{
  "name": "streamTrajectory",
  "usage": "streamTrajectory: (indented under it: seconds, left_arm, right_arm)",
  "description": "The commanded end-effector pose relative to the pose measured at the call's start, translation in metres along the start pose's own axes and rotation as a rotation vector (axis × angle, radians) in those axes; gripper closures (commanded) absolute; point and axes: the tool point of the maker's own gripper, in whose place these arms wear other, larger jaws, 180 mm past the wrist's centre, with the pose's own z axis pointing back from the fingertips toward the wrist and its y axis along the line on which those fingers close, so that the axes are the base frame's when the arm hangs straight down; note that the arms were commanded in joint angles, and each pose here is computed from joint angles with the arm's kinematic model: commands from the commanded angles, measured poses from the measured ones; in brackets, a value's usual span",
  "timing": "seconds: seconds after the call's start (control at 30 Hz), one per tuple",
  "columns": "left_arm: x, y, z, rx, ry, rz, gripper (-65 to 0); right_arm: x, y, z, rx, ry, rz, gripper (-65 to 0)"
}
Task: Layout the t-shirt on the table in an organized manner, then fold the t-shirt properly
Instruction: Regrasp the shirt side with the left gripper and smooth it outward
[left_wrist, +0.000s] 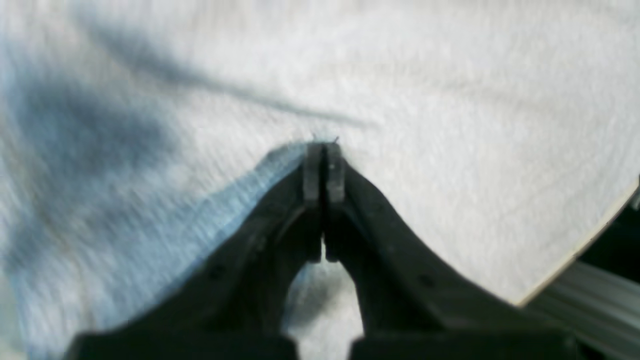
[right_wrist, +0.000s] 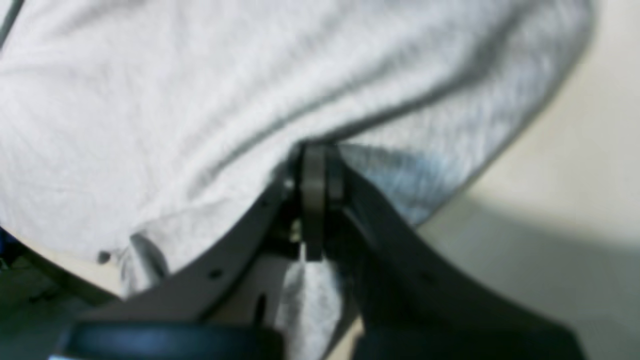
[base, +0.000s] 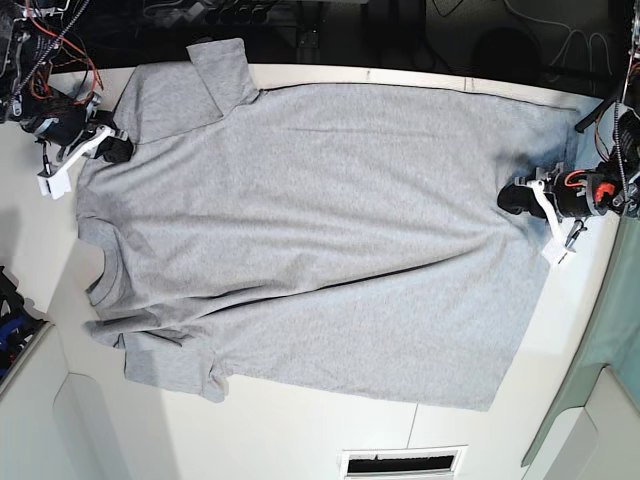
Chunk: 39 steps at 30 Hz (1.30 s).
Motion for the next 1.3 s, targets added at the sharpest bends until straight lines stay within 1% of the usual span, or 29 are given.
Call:
streamTrajectory:
  seconds: [0.0,0.1,0.23,0.5,0.67,0.73,0.77,0.83,0.9,0.97,1.03,1.1,1.17,1.27]
  left_arm:
    - [-0.012,0.003,-0.007,0.044,0.073,-0.026,0.0]
    - [0.002,-0.008,-0.026,0.076,0.053,-0.06,0.0]
    - [0.033,-0.025,-0.046,0.096,0.014,-0.09,0.0]
    - [0.085,-0.031,-0.068,0.112,-0.05,-0.046,0.0]
    - [0.106,-0.043,-0.074,0.089,-0.049,-0.043,0.0]
    - [0.099,-0.049,-0.076,0.068,-0.005,-0.053,0.0]
    - [0.095,-0.053,-0.076,0.043,0.015,-0.058,0.0]
    - [0.082,-0.058,-0.075,0.003,0.065,-0.05,0.0]
    - [0.068,-0.058,-0.072,-0.029,0.093,-0.031,0.0]
    - [0.049,-0.05,-0.067,-0.042,0.105,-0.005,0.0]
    - [0.03,-0.036,-0.061,-0.026,0.112,0.031,0.0]
    - [0.016,-0.022,-0.052,-0.006,0.114,0.059,0.0]
    - [0.015,-0.015,-0.043,-0.012,0.103,0.058,0.0]
    - [0.017,-0.017,-0.028,-0.056,0.11,0.056,0.0]
  right_arm:
    - [-0.01,-0.013,0.0,-0.055,0.051,0.015,0.0]
    - [-0.012,-0.029,-0.002,-0.107,0.062,0.012,0.0]
    - [0.002,-0.051,0.004,-0.155,0.057,0.007,0.0]
    - [0.052,-0.092,0.02,-0.23,0.032,-0.007,0.0]
    - [0.069,-0.098,0.024,-0.236,0.015,-0.019,0.0]
    - [0.068,-0.099,0.024,-0.238,0.018,-0.019,0.0]
    - [0.065,-0.1,0.025,-0.241,0.026,-0.021,0.0]
    - [0.057,-0.102,0.025,-0.244,0.041,-0.024,0.0]
    - [0.046,-0.105,0.026,-0.249,0.057,-0.029,0.0]
    - [0.034,-0.109,0.027,-0.257,0.074,-0.035,0.0]
    - [0.021,-0.112,0.028,-0.263,0.093,-0.042,0.0]
    - [0.014,-0.115,0.029,-0.267,0.092,-0.047,0.0]
    - [0.015,-0.116,0.03,-0.269,0.086,-0.05,0.0]
    - [0.025,-0.114,0.033,-0.26,0.057,-0.05,0.0]
